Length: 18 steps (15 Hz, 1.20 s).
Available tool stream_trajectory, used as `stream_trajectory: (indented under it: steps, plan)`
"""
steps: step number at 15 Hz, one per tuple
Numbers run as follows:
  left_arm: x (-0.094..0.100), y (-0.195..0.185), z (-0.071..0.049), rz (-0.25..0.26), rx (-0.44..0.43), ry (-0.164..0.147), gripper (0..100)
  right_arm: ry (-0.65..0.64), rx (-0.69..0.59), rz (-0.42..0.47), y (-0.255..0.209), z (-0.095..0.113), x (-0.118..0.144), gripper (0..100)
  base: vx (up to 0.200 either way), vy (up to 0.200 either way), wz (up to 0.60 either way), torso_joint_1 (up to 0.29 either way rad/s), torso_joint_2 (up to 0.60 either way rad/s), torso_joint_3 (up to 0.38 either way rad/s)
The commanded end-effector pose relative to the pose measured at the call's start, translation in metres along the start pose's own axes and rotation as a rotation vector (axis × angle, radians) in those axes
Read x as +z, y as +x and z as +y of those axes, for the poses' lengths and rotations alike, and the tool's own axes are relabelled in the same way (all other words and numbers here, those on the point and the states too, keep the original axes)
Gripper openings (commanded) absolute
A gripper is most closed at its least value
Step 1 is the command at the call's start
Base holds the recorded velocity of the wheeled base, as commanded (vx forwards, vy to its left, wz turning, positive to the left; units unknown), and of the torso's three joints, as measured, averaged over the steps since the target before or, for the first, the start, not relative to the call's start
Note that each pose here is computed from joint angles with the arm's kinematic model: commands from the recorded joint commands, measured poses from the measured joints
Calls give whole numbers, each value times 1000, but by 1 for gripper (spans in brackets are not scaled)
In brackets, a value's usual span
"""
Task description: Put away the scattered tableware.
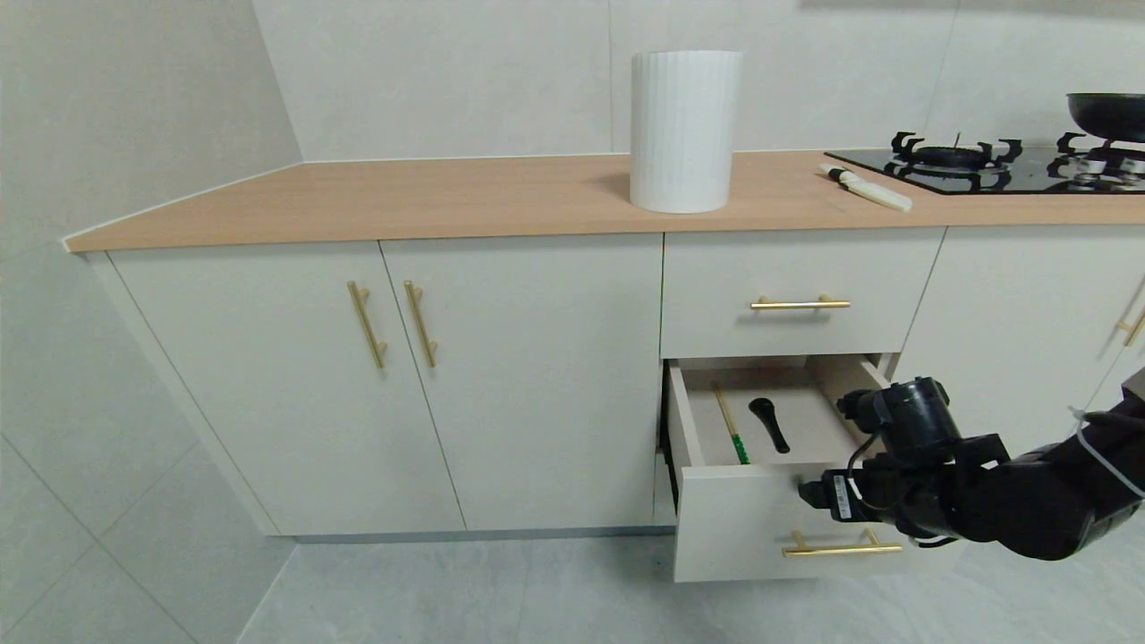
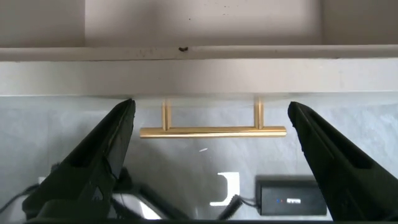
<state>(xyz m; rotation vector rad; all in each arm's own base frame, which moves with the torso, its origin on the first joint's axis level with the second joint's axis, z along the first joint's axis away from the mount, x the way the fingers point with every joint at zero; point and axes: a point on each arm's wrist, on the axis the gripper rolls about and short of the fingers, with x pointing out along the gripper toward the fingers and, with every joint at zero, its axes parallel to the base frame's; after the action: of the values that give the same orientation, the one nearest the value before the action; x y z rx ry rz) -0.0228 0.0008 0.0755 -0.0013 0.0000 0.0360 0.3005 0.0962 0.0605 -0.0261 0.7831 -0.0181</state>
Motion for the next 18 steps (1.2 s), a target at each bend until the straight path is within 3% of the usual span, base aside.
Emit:
stream_trajectory:
  steps: [1, 18]
  plan:
    - [0, 0, 0, 2, 1, 0, 100, -6, -10, -4, 14, 0, 6, 100, 0, 0, 0, 0, 0, 0]
    - [0, 0, 0, 2, 1, 0, 100, 21, -22, -154, 90, 9, 70, 100, 0, 0, 0, 0, 0, 0]
